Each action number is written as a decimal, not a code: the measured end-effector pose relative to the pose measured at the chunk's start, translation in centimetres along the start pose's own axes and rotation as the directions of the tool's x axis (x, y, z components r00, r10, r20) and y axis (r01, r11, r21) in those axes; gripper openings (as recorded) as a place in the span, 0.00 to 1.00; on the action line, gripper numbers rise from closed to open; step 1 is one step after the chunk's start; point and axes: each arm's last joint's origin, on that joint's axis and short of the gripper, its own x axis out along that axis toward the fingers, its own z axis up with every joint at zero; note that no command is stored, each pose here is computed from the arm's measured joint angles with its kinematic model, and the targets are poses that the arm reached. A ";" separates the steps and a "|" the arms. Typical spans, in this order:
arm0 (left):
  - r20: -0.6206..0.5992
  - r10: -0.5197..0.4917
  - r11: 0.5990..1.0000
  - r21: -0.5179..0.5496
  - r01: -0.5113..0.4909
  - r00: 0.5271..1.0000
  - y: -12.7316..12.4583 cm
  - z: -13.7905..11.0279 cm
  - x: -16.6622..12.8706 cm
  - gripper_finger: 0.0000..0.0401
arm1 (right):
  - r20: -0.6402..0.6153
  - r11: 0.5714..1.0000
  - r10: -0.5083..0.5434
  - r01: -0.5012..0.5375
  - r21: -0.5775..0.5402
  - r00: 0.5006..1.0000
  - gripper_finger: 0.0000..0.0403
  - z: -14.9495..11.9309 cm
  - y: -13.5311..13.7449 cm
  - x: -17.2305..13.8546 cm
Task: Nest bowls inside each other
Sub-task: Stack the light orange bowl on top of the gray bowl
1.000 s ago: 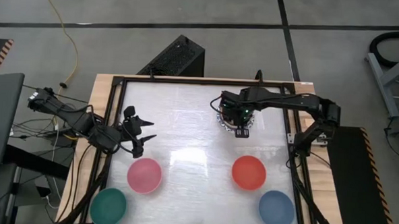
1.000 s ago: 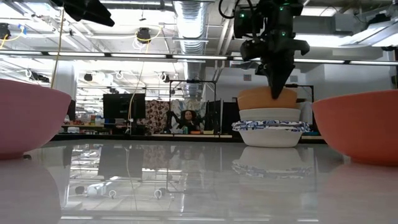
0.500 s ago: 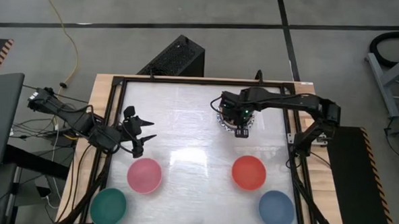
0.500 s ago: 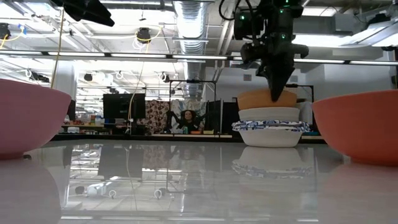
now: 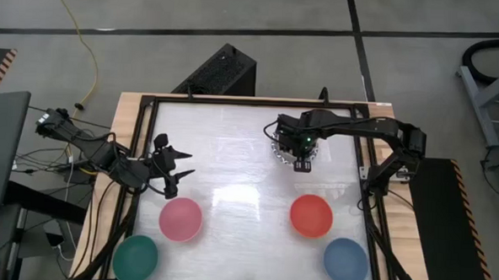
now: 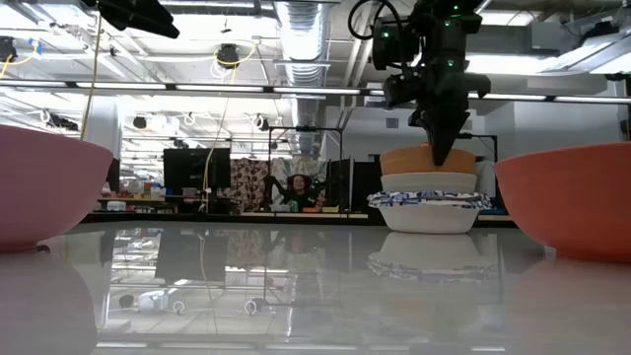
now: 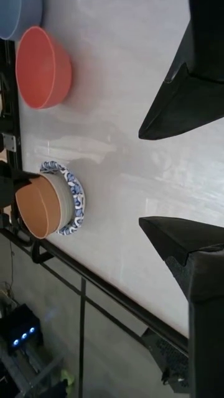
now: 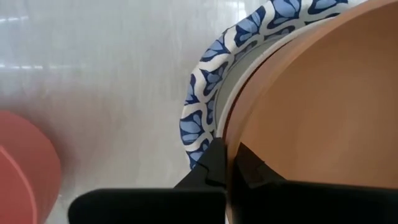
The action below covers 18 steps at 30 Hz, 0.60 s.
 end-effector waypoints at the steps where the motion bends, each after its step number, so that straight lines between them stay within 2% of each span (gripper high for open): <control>1: 0.000 0.000 1.000 0.000 0.000 1.000 0.0 0.0 0.0 0.51 | 0.000 1.000 0.001 -0.001 0.000 1.000 0.02 0.0 0.0 0.0; 18: -0.006 0.003 1.000 0.001 -0.003 1.000 0.0 -0.1 0.0 0.51 | -0.003 1.000 0.004 -0.004 0.017 1.000 0.02 -0.1 -0.3 0.0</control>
